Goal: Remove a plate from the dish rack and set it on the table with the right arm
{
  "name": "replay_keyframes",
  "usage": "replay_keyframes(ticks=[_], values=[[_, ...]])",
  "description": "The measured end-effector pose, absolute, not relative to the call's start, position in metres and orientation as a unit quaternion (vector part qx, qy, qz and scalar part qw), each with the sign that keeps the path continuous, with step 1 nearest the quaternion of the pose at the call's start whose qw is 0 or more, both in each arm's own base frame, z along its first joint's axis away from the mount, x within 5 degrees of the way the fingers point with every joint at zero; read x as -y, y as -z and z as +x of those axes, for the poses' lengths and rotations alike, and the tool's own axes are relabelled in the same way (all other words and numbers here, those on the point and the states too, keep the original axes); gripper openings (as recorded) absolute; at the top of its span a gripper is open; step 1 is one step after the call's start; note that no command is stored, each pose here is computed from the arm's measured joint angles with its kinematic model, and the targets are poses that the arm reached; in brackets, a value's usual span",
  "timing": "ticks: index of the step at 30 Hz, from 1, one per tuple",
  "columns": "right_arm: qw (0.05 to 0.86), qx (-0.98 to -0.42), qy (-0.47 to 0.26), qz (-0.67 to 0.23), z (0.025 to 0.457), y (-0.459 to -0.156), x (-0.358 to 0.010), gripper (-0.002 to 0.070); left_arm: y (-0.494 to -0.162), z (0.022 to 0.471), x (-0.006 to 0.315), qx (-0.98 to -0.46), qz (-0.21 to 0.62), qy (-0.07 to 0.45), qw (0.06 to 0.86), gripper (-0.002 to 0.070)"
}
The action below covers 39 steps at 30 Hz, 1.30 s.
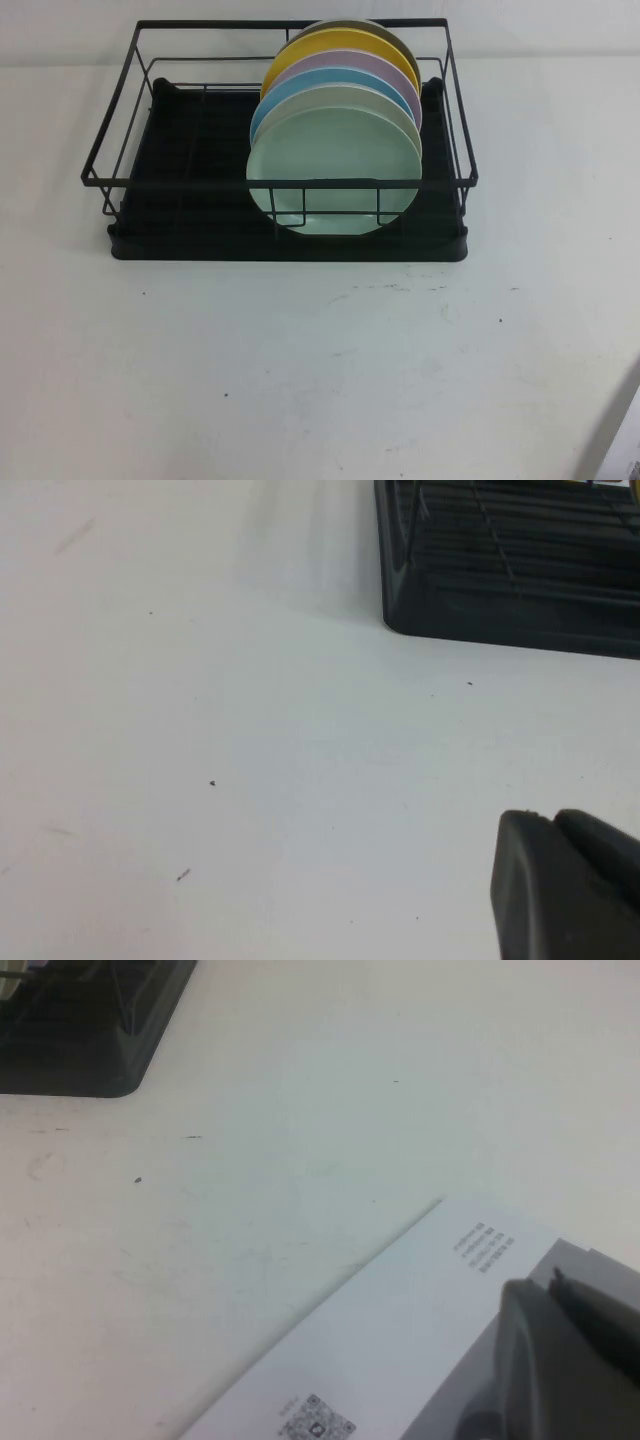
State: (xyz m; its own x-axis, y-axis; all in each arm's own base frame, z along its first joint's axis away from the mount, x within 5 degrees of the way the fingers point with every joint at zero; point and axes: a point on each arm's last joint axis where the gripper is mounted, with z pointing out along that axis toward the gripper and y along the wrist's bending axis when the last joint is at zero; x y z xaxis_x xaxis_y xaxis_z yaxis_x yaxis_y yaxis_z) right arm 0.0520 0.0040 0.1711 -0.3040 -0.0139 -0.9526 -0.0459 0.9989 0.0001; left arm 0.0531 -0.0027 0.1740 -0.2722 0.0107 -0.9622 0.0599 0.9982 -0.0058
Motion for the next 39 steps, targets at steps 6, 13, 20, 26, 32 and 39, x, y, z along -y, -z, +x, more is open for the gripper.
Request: replay_keyframes(ticks=[6, 13, 20, 26, 32, 39], values=[[0.59, -0.807, -0.014, -0.019, 0.052, -0.171, -0.004, -0.0018, -0.174, 0.053, 0.003, -0.797, 0.022, 0.02, 0.603, -0.0006], [0.59, -0.807, -0.014, -0.019, 0.052, -0.171, -0.004, -0.0018, -0.174, 0.053, 0.003, -0.797, 0.022, 0.02, 0.603, -0.0006], [0.59, -0.807, -0.014, -0.019, 0.052, -0.171, -0.004, -0.0018, -0.174, 0.053, 0.003, -0.797, 0.022, 0.02, 0.603, -0.0006], [0.591, -0.806, -0.025, -0.011, 0.052, -0.172, -0.005, -0.0018, -0.174, 0.053, 0.003, -0.797, 0.022, 0.02, 0.603, -0.0006], [0.598, -0.791, -0.118, 0.052, 0.053, -0.174, -0.011, -0.0018, -0.174, 0.053, 0.003, -0.797, 0.022, 0.02, 0.603, -0.0006], [0.607, -0.702, -0.307, 0.211, 0.055, -0.191, -0.016, -0.0018, -0.174, 0.053, 0.003, -0.797, 0.022, 0.02, 0.603, -0.0006]])
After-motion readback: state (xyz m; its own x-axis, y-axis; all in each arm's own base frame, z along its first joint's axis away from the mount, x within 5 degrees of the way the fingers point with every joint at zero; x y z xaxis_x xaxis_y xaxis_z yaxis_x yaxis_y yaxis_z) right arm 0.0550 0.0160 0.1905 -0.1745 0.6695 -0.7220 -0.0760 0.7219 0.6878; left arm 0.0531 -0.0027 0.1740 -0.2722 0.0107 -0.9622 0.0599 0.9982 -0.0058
